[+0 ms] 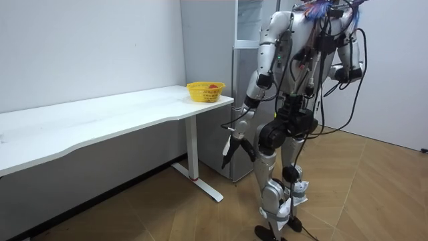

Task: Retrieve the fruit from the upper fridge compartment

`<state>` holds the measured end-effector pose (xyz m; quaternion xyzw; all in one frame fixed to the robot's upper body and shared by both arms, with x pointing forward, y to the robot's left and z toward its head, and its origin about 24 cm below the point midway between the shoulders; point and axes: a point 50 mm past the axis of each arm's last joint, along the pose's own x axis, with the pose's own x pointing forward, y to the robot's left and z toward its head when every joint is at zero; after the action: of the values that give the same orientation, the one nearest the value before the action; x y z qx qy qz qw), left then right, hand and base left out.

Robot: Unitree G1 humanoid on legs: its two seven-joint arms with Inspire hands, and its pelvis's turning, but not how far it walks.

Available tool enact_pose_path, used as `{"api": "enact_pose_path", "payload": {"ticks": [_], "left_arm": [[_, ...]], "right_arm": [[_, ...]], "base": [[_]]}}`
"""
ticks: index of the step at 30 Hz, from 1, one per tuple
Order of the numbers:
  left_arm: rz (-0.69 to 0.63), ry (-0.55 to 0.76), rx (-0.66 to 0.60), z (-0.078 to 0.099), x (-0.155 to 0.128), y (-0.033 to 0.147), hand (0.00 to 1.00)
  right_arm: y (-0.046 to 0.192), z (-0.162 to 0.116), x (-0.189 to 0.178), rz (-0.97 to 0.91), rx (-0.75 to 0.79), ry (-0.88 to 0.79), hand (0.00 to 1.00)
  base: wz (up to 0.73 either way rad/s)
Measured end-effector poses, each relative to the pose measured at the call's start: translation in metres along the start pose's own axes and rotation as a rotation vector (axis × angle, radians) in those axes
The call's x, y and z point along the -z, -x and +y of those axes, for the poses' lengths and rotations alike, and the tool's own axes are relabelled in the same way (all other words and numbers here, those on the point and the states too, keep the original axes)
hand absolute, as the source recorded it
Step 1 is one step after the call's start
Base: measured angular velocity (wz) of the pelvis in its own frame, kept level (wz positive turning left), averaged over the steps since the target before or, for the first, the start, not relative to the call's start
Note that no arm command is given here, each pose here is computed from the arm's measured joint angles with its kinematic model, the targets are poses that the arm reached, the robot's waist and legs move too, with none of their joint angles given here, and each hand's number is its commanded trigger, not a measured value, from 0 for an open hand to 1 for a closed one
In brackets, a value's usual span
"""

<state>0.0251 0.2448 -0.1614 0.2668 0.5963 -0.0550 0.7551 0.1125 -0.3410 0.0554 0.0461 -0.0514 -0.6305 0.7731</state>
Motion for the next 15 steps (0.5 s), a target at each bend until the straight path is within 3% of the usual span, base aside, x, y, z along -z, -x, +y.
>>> {"api": "enact_pose_path", "payload": {"ticks": [8,15], "left_arm": [[-0.026,0.076,-0.060,0.011,0.000,0.003,0.00],[-0.045,0.117,-0.097,0.020,-0.003,0.003,0.00]], "right_arm": [[-0.029,-0.015,-0.032,-0.130,0.203,-0.070,0.00],[-0.037,-0.019,-0.045,-0.174,0.263,-0.132,0.00]], "base": [[0.02],[0.03]]}}
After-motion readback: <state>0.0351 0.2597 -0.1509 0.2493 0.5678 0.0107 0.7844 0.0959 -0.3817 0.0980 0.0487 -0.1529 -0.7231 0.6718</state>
